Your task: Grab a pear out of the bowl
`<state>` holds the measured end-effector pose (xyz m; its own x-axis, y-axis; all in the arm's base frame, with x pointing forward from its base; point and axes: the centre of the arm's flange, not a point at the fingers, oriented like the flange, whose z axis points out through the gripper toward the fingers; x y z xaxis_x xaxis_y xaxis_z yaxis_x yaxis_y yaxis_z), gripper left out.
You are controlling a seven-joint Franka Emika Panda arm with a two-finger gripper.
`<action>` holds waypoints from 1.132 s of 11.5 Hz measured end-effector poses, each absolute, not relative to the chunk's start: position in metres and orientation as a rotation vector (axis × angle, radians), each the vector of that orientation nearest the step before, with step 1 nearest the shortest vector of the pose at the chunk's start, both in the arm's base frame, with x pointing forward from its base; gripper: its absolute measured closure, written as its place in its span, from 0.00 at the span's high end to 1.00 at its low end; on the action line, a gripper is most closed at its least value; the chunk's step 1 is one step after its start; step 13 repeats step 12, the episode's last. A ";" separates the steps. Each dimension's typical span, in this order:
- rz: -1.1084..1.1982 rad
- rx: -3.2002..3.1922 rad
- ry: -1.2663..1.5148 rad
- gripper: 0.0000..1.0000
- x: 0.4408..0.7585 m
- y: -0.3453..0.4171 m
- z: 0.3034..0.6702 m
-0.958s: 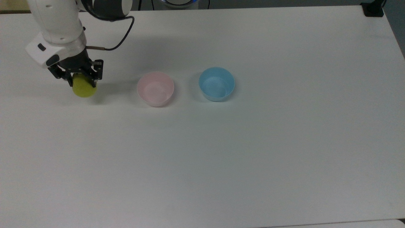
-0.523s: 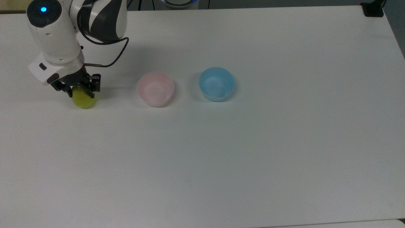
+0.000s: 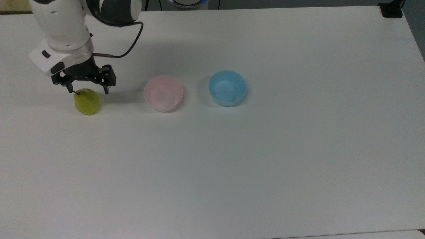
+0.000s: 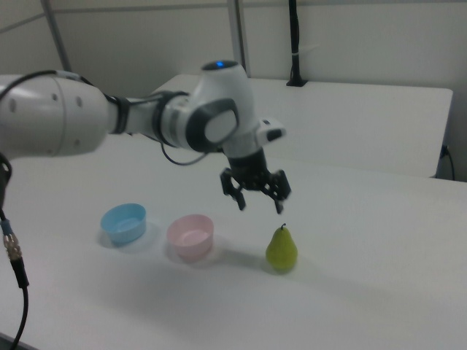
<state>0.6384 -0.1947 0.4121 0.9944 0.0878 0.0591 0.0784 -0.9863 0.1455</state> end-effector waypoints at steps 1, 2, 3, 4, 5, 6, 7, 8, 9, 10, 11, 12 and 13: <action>0.089 2.999 0.151 1.00 0.637 -0.166 0.436; 0.080 3.003 0.168 1.00 0.634 -0.135 0.459; 0.071 3.009 0.164 1.00 0.630 -0.102 0.480; 0.063 3.014 0.155 1.00 0.623 -0.073 0.497; 0.065 3.017 0.150 1.00 0.613 -0.038 0.521; 0.054 3.022 0.120 1.00 0.605 -0.016 0.534; 0.041 3.026 0.072 1.00 0.596 0.007 0.545; 0.026 3.027 0.033 1.00 0.588 0.024 0.553; 0.021 3.027 0.012 1.00 0.582 0.034 0.558; 0.025 3.028 0.001 1.00 0.580 0.036 0.562; 0.028 3.036 -0.015 1.00 0.579 0.034 0.565; 0.028 3.048 -0.030 1.00 0.578 0.030 0.565; 0.028 3.048 -0.030 1.00 0.578 0.030 0.565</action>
